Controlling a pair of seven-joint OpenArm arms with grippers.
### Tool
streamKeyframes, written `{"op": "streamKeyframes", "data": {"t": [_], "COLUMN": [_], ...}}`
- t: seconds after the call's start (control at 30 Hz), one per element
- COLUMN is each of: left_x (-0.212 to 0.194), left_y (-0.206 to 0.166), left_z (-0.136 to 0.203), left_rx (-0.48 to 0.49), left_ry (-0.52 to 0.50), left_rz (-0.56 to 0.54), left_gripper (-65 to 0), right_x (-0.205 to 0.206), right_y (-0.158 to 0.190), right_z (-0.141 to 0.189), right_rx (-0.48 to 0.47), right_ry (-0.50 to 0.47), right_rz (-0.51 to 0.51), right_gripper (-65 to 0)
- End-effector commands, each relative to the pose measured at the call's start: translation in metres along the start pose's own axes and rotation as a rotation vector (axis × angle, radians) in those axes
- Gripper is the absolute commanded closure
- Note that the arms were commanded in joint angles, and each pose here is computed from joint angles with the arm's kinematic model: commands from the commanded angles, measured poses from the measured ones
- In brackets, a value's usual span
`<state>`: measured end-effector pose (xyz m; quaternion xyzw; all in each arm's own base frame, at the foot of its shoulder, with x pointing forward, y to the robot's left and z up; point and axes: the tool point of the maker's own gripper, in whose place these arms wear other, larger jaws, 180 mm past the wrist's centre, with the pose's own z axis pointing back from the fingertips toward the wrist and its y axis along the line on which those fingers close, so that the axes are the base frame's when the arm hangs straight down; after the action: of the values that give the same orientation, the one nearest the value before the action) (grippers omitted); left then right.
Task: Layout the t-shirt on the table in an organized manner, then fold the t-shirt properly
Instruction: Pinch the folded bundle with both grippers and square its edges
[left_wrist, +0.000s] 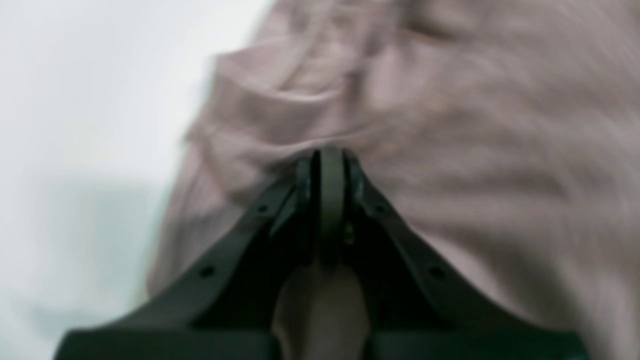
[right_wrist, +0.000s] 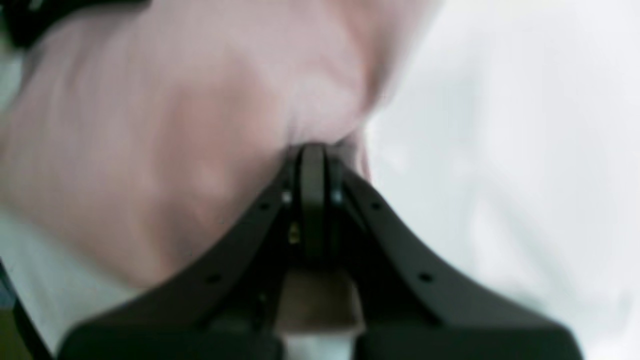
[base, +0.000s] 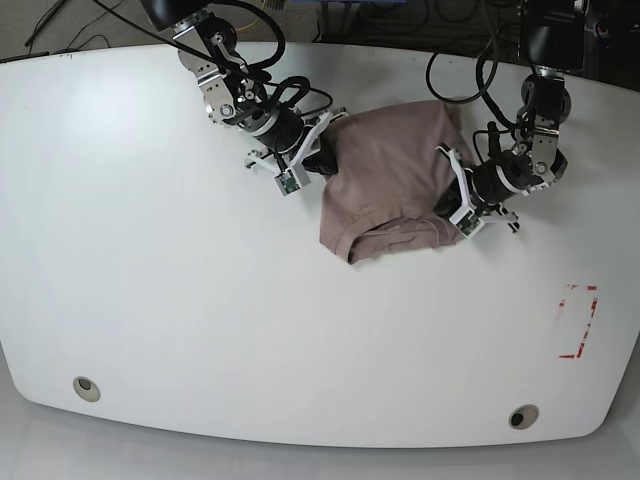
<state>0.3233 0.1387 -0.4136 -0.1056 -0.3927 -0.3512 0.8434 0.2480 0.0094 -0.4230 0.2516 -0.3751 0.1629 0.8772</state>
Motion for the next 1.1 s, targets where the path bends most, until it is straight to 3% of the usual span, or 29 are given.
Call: {"op": "streamKeyframes", "data": {"t": [0.0,0.33,0.63,1.07], "left_x": [0.015,0.064,0.068,0.026], "left_y": [0.017,0.037,-0.01,-0.074], "left_z": [0.004,0.033,0.052,0.061], "left_rx": [0.033,0.116,0.082,0.008], "left_ry": [-0.031,-0.148,-0.194,-0.151], "left_rz": [-0.023,-0.102,-0.143,-0.013], "left_gripper": [0.0,0.0,0.0,0.0], "right_x": [0.015,0.06,0.101,0.125], "right_y": [0.003,-0.009,-0.023,-0.024], "right_z": [0.004,0.015,-0.001,-0.039], "right_rx": [0.007,-0.02,-0.036,-0.031], "right_ry": [-0.029,-0.12,-0.172,-0.172], "right_rz": [0.022,0.088,0.125,0.092], "right_gripper": [0.0,0.0,0.0,0.0]}}
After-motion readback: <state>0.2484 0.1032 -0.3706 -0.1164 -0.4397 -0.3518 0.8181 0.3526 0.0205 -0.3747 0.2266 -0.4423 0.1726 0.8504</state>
